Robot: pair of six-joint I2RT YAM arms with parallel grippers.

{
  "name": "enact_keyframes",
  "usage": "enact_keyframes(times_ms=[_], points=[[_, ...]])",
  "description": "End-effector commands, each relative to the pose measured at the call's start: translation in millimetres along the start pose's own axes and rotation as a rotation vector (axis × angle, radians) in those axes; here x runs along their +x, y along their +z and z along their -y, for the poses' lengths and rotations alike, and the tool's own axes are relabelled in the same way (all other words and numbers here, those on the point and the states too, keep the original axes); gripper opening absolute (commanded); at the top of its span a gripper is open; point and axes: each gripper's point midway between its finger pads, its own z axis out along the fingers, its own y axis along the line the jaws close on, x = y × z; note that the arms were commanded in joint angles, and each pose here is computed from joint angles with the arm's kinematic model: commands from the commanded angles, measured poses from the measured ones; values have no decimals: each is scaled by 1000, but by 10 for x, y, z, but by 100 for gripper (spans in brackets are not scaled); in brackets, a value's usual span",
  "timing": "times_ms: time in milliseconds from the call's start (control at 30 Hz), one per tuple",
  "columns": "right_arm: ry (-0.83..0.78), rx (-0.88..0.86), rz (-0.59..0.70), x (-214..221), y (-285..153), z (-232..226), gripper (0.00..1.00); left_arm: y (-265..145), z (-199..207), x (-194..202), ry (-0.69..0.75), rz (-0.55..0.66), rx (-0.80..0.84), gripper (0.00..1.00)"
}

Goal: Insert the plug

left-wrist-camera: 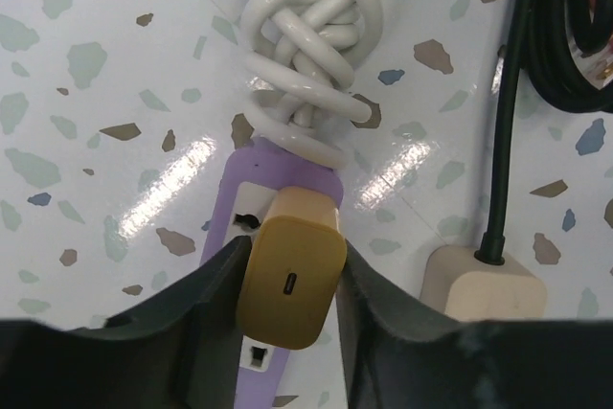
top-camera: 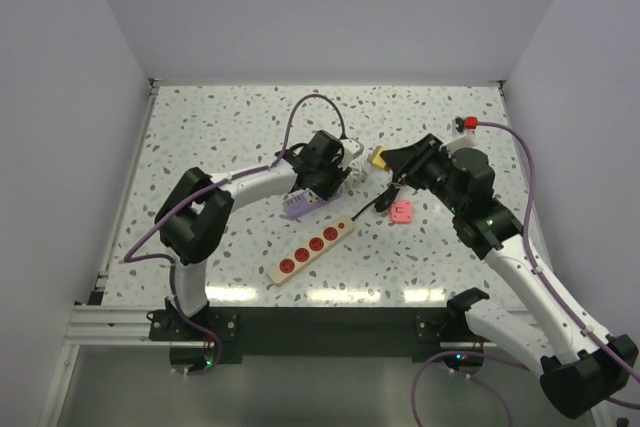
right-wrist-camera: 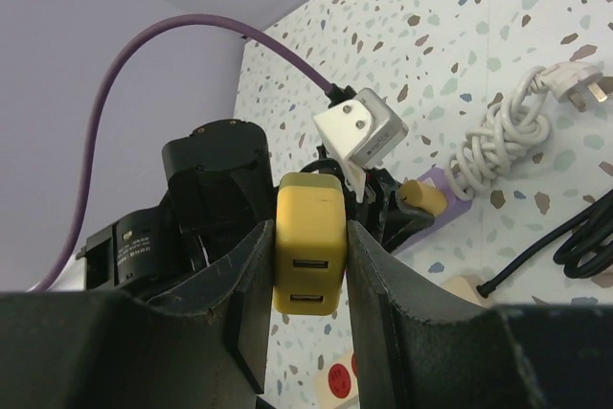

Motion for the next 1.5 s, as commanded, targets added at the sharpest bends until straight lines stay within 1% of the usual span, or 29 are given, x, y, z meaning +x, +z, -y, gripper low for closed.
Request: enact_keyframes(times_ms=[0,67,100,167,200,267,300,367,400,467,600,700,767,833,967,1133,1167,1233,1267,1333,1367,1433,1467], points=[[11,-18,34,-82,5,-56,0,-31,-85,-180,8,25,-54,33],[11,-17,33,-79,17,-53,0,-4,-123,-122,-3,-1,-79,22],[8,-16,35,-83,21,-48,0,-10,-184,-132,-16,-4,-117,10],[8,-10,28,-66,34,-35,0,-7,-253,-66,-35,-35,-162,0],[0,-10,28,-72,33,-39,0,-37,-338,-100,-69,-31,-217,0],[-12,6,16,-52,45,-7,0,-33,-389,-15,-101,-74,-254,0],[-27,9,14,-63,44,-16,0,-54,-434,-68,-142,-64,-289,0],[-44,19,5,-57,46,0,0,-34,-479,30,-183,-107,-322,0],[-59,24,1,-56,54,8,0,-33,-498,-2,-225,-102,-335,0],[-70,30,-4,-59,48,9,0,17,-576,82,-273,-135,-352,0],[-83,37,-11,-51,53,25,0,72,-720,127,-403,-146,-356,0],[-89,46,-19,-26,53,60,0,55,-995,219,-531,-155,-386,0],[-91,55,-27,1,54,96,0,51,-1088,296,-618,-160,-389,0],[-94,61,-32,15,52,115,0,0,-1249,328,-670,-144,-418,0],[-110,78,-48,50,45,166,0,-101,-1410,394,-718,-124,-471,0],[-137,101,-78,101,73,228,0,-75,-1340,313,-757,-109,-419,0],[-142,105,-87,108,98,228,0,-61,-1299,277,-762,-109,-391,6],[-149,115,-106,136,114,245,0,-30,-1257,276,-771,-118,-367,23],[-159,119,-115,136,150,239,0,-27,-1216,247,-784,-116,-343,37],[-173,139,-146,178,177,266,0,-32,-1166,183,-792,-102,-310,46],[-194,127,-147,145,190,195,0,-37,-1118,148,-799,-98,-283,55],[-216,149,-188,214,254,227,0,-74,-1063,62,-797,-76,-255,64],[-221,139,-185,181,280,159,0,-114,-1025,7,-794,-65,-231,66]])
